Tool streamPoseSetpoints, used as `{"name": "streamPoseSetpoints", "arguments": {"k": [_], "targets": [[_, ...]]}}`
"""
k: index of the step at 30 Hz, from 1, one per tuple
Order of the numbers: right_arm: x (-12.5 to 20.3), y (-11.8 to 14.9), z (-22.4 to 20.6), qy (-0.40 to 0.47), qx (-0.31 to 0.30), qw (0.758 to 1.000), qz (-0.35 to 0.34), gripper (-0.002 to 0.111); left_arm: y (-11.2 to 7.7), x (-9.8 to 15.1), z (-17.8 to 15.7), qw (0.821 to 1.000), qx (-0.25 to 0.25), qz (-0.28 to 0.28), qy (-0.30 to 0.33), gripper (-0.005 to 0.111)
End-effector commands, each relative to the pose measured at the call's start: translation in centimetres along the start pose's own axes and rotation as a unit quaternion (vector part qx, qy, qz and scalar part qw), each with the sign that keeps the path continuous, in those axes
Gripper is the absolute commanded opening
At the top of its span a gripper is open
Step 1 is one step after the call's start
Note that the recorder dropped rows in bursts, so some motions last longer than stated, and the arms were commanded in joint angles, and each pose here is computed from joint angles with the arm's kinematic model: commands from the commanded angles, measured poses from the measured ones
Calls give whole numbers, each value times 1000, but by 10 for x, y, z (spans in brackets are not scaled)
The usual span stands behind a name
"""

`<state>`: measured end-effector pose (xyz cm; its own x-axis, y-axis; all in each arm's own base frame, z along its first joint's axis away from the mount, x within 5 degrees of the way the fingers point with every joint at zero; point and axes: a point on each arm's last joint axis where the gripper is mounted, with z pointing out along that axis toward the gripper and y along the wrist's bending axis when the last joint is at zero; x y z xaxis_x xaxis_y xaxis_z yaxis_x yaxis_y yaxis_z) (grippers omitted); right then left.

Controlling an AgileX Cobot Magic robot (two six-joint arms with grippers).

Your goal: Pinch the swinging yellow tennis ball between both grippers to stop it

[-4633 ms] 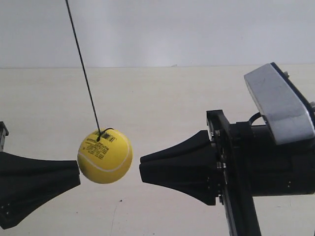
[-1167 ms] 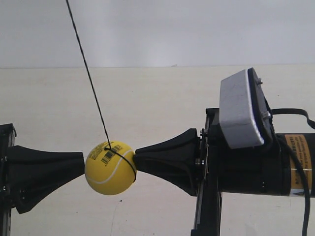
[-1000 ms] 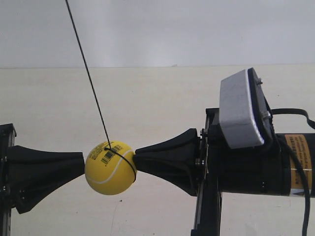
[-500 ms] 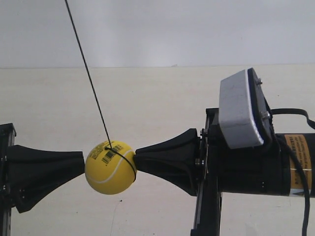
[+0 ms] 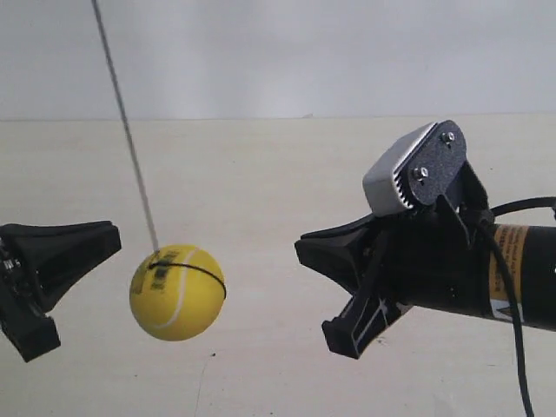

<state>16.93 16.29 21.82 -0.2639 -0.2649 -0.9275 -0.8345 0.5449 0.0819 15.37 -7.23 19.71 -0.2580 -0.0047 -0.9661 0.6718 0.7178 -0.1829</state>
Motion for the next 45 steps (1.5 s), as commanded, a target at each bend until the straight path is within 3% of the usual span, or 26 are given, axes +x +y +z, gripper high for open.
{"name": "streamPoseSetpoints", "arguments": {"k": [1,6,16,25,31,36,45], "targets": [[1,-3,1,8,15,1000,6,0,7,4,0,998,-40,-37,15,5],[1,1,1,9,-8,1000,-6,0,-1,2,0,1000,6,-14,6,5],[-1,30,-4,-19,-168,982,-84,0,-9,1,0,999,45,-1,-2,5],[-1,32,-5,-21,-175,981,-84,0,-13,0,-1,997,70,5,-4,5],[-3,33,-6,-27,-185,979,-80,0,-23,-1,-3,992,123,23,-13,5],[-7,45,-11,-60,-252,962,-86,0,-36,-2,-7,979,197,47,-26,5],[-7,51,-15,-64,-289,951,-88,0,-37,-2,-8,977,202,56,-26,5]]}}
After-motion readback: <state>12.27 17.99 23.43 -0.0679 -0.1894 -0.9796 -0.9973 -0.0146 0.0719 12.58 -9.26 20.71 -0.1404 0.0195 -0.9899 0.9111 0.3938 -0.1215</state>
